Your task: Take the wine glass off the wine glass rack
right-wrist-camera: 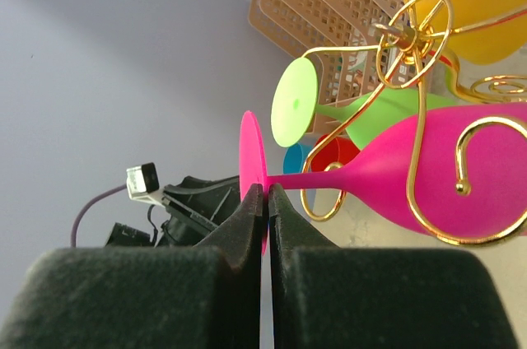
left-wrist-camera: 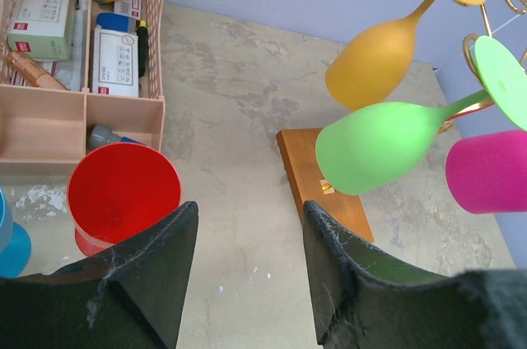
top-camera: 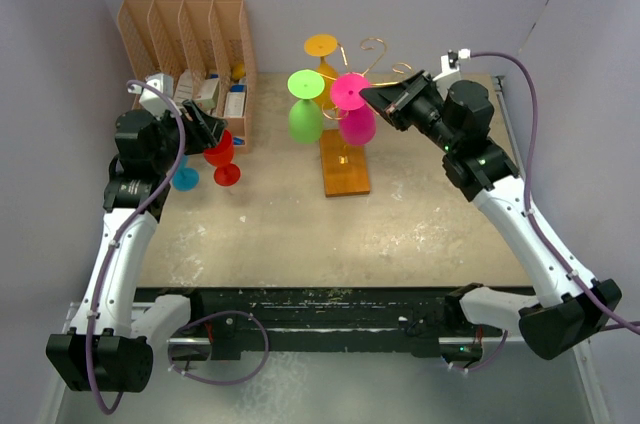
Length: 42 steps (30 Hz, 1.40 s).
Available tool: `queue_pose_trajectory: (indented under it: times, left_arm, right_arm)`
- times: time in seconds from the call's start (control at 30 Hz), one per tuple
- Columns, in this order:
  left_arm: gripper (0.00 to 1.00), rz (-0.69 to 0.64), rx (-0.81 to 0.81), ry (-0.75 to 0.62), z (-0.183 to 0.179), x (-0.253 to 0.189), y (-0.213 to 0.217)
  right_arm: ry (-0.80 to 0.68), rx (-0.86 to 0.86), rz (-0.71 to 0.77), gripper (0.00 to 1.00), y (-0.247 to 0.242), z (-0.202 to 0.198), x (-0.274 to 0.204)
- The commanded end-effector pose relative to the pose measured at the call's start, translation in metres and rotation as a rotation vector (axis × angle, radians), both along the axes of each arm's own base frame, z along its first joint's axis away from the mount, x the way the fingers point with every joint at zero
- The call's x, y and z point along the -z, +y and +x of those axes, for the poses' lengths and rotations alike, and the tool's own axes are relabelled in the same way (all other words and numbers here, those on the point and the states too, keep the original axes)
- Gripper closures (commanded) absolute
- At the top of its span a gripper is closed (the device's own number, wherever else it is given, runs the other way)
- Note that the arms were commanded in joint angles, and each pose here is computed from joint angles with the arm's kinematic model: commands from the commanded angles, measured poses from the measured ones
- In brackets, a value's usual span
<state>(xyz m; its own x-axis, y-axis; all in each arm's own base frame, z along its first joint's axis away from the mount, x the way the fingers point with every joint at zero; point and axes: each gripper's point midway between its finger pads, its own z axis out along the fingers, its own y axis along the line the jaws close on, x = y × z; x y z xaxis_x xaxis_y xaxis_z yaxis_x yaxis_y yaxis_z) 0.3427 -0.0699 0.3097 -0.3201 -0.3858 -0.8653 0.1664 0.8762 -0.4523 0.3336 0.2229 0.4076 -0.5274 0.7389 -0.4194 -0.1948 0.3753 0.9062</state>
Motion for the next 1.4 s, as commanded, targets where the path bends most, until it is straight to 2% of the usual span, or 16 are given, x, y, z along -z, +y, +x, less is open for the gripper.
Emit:
queue_pose_trajectory:
  times: [0.0, 0.47, 0.63, 0.83, 1.13, 1.27, 1.37]
  left_arm:
    - [0.43, -0.014, 0.023, -0.057, 0.003, -0.014, -0.006]
    - [0.42, -0.016, 0.022, -0.055, 0.003, -0.014, -0.006]
    - [0.42, -0.017, 0.023, -0.057, 0.002, -0.014, -0.006]
    - [0.42, -0.017, 0.025, -0.060, 0.001, -0.015, -0.007]
    - [0.42, -0.012, 0.022, -0.064, 0.000, -0.017, -0.008]
    - [0.42, -0.022, 0.045, -0.044, -0.005, -0.013, -0.012]
    - [0.42, -0.032, 0.082, -0.025, -0.017, -0.008, -0.018]
  right_arm:
    - [-0.110, -0.021, 0.026, 1.00, -0.006, -0.022, -0.031]
    - [-0.127, -0.131, 0.024, 1.00, -0.002, -0.055, -0.029]
    - [-0.175, -0.165, 0.010, 1.00, -0.004, -0.073, -0.032]
    - [-0.313, -0.251, -0.180, 1.00, -0.010, -0.105, -0.024]
    - [-0.690, -0.334, -0.625, 1.00, -0.049, -0.176, -0.044]
    - [-0.805, -0.407, -0.696, 1.00, -0.047, -0.204, -0.047]
    - [-0.821, -0.337, -0.774, 1.00, -0.057, -0.200, -0.045]
